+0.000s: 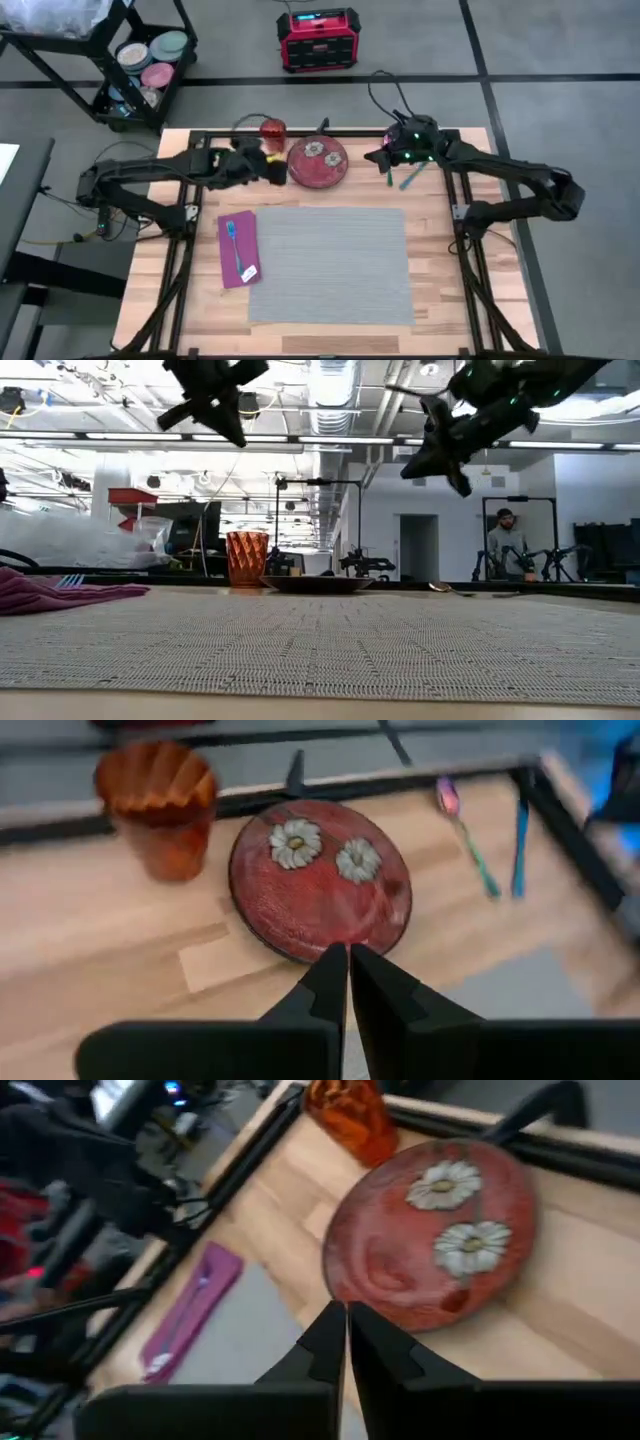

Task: Set table place
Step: Put the red plate on the left of the gray placemat

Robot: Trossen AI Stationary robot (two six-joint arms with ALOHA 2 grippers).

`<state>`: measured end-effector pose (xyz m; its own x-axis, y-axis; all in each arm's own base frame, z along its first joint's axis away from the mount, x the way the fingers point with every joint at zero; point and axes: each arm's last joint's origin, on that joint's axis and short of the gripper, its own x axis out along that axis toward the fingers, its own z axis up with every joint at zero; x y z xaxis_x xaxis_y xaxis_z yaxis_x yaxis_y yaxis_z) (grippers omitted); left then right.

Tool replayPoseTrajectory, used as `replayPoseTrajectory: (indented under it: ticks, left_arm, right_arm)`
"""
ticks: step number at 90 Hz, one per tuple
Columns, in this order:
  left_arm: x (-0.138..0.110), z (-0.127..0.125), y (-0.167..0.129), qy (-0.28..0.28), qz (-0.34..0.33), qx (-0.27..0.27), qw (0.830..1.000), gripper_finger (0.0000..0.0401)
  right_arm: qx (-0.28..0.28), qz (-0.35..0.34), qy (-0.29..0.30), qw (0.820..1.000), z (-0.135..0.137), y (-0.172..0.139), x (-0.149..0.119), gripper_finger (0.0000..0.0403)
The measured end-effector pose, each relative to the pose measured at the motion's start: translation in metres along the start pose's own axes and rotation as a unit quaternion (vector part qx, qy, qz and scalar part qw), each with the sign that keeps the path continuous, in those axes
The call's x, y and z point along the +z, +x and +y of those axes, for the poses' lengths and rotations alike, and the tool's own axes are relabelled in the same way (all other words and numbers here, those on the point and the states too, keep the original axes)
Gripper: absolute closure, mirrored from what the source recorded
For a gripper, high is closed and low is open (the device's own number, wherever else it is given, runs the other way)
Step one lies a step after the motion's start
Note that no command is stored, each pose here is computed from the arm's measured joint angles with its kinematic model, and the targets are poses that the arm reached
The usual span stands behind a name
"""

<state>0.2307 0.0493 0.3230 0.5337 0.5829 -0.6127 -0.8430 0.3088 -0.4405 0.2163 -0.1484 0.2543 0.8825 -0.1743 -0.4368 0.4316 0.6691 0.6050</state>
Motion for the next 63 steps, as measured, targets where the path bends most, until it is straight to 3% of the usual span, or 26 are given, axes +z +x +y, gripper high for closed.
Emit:
replayPoseTrajectory:
  ticks: [18,42,50,63]
  left_arm:
    - [-0.027,0.027,0.016,-0.136,-0.038,-0.143,0.980,0.0401]
    - [-0.060,0.076,0.053,-0.259,-0.056,-0.179,0.947,0.0385]
    - [-0.061,0.080,0.056,-0.259,-0.024,-0.212,0.942,0.0363]
    - [-0.064,0.088,0.062,-0.254,0.002,-0.194,0.948,0.0319]
  right_arm:
    - [0.076,0.031,0.037,0.996,-0.019,0.026,0.004,0.0321]
    - [0.065,0.042,0.081,0.994,-0.046,0.059,-0.003,0.0260]
    - [0.049,0.059,0.098,0.992,-0.057,0.066,-0.009,0.0255]
    - [0.029,0.072,0.117,0.990,-0.074,0.075,-0.015,0.0255]
